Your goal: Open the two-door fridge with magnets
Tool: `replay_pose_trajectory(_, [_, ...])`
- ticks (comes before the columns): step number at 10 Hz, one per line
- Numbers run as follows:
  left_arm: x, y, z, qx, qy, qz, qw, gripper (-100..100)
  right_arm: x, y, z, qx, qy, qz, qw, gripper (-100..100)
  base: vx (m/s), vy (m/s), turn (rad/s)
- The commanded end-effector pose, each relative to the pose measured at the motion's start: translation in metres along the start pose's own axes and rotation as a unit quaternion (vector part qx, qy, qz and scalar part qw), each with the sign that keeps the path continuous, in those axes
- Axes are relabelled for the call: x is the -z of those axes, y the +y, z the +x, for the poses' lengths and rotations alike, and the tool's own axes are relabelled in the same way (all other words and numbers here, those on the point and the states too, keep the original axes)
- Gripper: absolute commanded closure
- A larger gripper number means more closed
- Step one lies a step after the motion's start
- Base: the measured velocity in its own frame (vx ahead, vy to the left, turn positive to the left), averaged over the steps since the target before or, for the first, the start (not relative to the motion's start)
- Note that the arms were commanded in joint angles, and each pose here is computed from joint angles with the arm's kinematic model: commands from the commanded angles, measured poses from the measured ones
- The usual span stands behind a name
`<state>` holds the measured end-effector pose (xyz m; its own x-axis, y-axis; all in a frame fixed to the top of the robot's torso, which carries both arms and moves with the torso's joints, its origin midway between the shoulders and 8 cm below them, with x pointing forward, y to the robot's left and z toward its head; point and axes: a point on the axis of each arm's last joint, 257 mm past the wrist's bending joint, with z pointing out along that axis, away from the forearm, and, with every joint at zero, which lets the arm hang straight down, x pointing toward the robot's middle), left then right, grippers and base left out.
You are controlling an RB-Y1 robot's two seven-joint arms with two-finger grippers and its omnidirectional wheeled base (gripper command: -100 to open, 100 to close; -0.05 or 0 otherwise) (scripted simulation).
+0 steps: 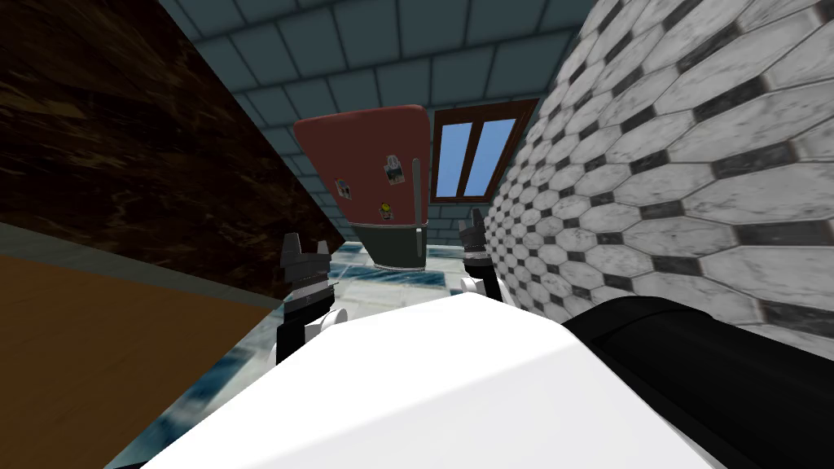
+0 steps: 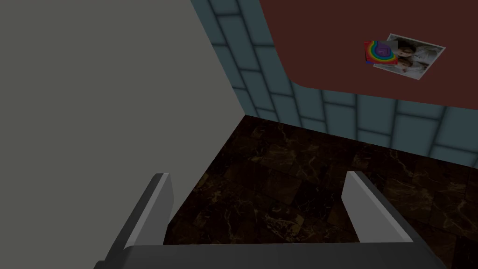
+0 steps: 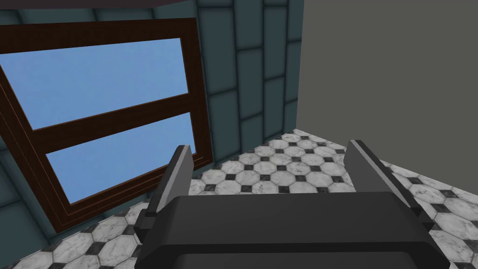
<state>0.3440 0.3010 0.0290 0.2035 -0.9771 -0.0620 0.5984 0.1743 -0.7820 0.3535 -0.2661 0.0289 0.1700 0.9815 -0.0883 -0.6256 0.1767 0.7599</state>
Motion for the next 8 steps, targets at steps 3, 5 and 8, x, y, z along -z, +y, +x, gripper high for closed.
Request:
replay_pose_trajectory(3, [0.0000, -0.0001, 0.0000, 0.000, 0.000, 0.000, 1.0000, 0, 0.0000, 0.0001, 0.0000, 0.000, 0.000, 0.000, 1.0000, 0, 0.000, 0.000, 0.000])
replay_pose_trajectory(5, [0.0000, -0.0001, 0.0000, 0.000, 0.000, 0.000, 1.0000, 0, 0.0000, 0.0001, 0.0000, 0.000, 0.000, 0.000, 1.0000, 0, 0.000, 0.000, 0.000])
replay_pose_trajectory(8, [0.0000, -0.0002, 0.0000, 0.000, 0.000, 0.000, 1.0000, 0, 0.0000, 0.0002, 0.0000, 0.000, 0.000, 0.000, 1.0000, 0, 0.000, 0.000, 0.000])
